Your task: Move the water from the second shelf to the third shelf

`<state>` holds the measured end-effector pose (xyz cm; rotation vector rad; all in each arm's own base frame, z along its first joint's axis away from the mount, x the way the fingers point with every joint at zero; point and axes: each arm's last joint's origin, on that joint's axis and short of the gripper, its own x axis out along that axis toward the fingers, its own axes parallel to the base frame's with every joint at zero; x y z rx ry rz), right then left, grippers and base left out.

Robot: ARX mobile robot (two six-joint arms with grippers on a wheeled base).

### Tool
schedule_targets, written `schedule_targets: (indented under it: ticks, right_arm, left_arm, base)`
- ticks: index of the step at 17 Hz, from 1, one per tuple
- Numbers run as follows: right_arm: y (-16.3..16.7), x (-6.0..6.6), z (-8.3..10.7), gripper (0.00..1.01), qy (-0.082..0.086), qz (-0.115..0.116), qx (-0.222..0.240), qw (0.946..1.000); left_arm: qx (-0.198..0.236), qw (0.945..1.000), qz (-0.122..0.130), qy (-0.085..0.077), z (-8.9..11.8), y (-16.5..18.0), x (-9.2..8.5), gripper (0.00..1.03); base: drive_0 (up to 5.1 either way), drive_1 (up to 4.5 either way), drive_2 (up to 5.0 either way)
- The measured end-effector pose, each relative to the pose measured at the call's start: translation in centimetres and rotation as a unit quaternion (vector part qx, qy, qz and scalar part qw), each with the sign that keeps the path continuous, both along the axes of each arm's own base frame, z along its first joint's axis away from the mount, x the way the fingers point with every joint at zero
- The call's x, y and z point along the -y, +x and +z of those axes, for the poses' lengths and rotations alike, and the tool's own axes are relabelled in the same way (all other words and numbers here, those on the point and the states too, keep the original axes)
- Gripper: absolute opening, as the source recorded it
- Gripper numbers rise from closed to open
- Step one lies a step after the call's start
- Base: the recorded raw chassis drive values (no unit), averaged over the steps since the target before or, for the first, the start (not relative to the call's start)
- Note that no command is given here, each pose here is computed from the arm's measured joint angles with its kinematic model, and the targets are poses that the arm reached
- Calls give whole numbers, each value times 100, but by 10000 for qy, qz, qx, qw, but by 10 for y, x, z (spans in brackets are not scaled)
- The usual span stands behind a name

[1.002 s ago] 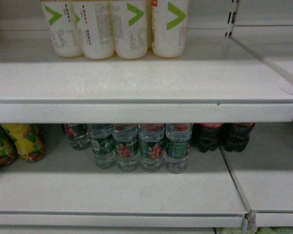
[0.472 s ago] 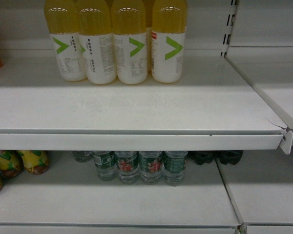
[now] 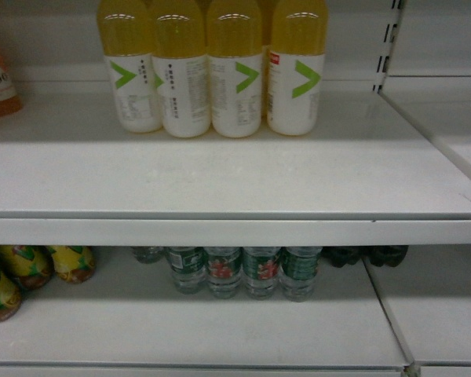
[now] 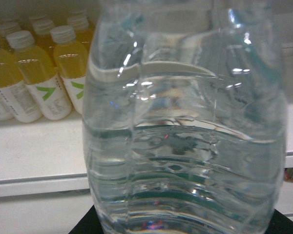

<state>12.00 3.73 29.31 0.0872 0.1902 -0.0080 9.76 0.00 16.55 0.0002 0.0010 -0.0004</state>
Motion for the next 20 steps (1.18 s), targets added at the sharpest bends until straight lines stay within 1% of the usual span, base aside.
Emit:
schedule_targets:
  ticks: [20]
  right_arm:
    - [0,0,0,41,7,24,0,10000]
  left_arm:
    - [-6,10000,2,0,0,0,0,98]
  base:
    - [0,0,0]
